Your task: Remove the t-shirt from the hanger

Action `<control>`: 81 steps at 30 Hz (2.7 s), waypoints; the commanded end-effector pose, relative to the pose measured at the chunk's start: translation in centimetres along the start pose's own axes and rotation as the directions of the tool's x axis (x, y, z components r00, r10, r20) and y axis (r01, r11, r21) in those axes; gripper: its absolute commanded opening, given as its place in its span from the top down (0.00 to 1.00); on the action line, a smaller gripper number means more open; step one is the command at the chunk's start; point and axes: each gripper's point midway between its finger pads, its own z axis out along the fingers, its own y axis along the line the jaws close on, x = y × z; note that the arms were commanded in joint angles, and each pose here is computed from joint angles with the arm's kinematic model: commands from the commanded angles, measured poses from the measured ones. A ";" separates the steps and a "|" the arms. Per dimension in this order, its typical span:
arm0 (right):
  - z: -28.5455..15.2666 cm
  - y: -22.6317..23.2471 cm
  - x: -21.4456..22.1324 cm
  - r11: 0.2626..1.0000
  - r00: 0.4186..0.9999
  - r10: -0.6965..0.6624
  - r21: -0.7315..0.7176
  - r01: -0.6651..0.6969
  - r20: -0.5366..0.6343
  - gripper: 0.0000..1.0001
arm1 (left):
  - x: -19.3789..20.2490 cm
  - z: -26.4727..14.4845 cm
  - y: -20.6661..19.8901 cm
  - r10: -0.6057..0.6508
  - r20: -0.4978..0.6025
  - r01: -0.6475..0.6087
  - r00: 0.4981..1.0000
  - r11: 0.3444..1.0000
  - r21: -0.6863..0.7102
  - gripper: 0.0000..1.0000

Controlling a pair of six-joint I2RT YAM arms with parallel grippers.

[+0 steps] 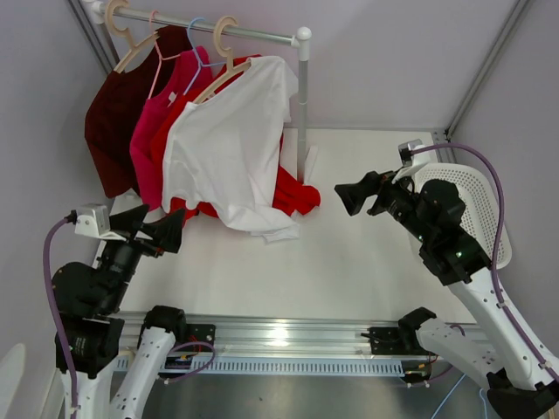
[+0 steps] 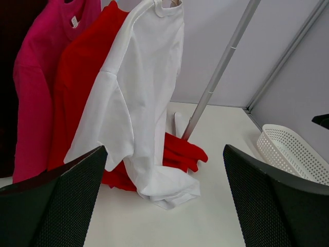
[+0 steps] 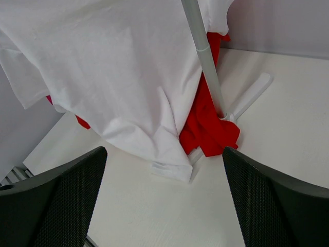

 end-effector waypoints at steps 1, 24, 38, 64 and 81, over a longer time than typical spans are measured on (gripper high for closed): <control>-0.2 0.6 -1.0 1.000 0.999 -0.008 -0.027 0.009 0.043 0.01 | -1.6 -0.5 -0.9 0.035 0.030 -0.036 0.999 0.999 0.035 0.01; -0.3 2.0 -0.2 0.991 0.998 -0.051 -0.118 0.054 0.029 0.01 | -12.2 19.9 -2.8 0.200 0.030 -0.201 0.979 0.977 0.074 0.00; 0.0 1.9 -0.2 0.990 0.997 -0.072 -0.118 0.076 0.032 0.00 | -13.9 28.9 -6.5 0.224 0.111 -0.246 0.968 0.927 0.282 0.15; 0.7 1.5 -0.5 0.990 0.995 -0.102 -0.097 0.103 0.020 0.01 | -10.6 35.4 -4.9 0.276 0.082 -0.287 0.958 0.942 0.177 0.48; 1.2 1.2 0.0 0.991 0.995 -0.099 -0.093 0.098 0.000 0.01 | -7.5 36.0 -4.7 0.281 0.019 -0.278 0.960 0.935 0.219 0.74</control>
